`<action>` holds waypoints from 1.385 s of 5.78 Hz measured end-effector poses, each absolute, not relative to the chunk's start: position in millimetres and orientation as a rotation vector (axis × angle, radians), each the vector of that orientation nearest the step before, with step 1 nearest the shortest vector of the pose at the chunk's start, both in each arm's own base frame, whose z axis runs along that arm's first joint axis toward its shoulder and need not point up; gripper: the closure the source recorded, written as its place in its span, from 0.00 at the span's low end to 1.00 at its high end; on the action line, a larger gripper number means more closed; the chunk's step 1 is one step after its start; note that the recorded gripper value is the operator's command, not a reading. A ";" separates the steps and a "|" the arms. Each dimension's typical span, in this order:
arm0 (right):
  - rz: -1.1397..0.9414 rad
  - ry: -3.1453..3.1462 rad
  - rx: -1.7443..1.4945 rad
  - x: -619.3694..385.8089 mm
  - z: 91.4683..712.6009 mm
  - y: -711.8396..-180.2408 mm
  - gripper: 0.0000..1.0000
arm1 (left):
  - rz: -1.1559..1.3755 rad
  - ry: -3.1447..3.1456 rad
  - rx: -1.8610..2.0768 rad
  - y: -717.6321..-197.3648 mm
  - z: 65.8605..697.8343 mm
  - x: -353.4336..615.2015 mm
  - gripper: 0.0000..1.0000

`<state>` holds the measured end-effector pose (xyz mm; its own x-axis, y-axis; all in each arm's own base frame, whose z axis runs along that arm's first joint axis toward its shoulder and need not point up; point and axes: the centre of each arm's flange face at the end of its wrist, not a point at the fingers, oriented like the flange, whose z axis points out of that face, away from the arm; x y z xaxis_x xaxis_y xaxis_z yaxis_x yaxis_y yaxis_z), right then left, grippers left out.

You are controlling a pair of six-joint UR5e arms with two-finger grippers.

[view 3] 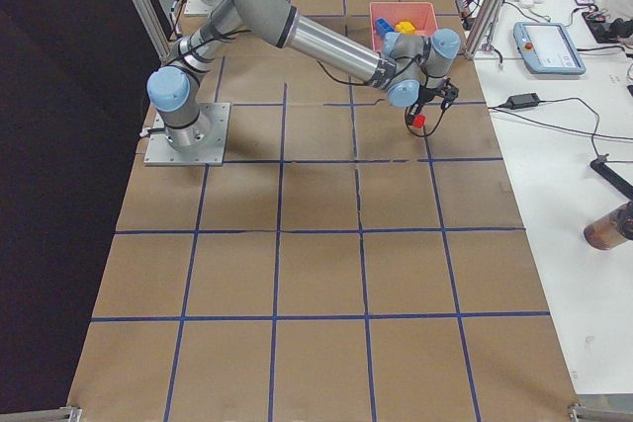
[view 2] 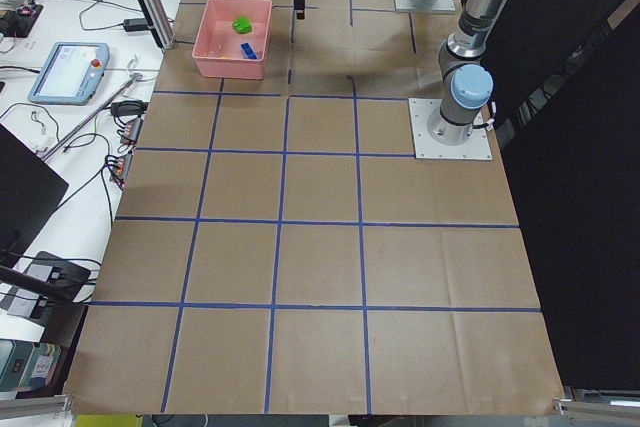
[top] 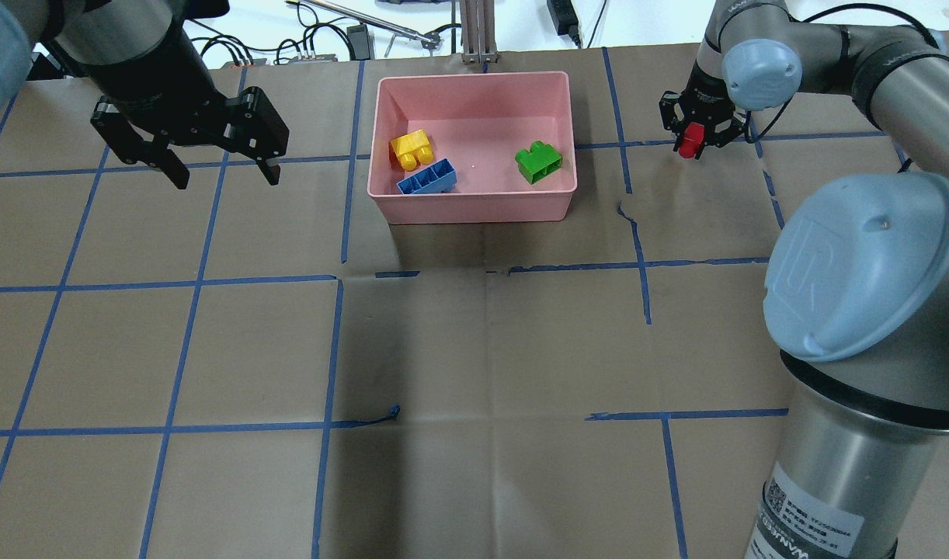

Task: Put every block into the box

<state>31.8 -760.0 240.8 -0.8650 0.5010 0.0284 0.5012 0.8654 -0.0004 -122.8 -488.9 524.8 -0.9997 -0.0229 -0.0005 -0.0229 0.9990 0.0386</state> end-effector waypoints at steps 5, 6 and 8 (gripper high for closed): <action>0.169 -3.139 -0.358 276.6 369.0 -695.9 0.79 | 0.038 3.154 0.064 -461.6 537.3 -108.3 0.01; 0.148 -3.146 -0.293 316.6 338.2 -691.3 0.71 | 0.036 3.154 0.056 -460.5 537.8 -108.6 0.01; 0.150 -3.150 -0.248 345.5 280.8 -700.0 0.01 | 0.033 3.149 -0.005 -455.4 541.6 -108.3 0.01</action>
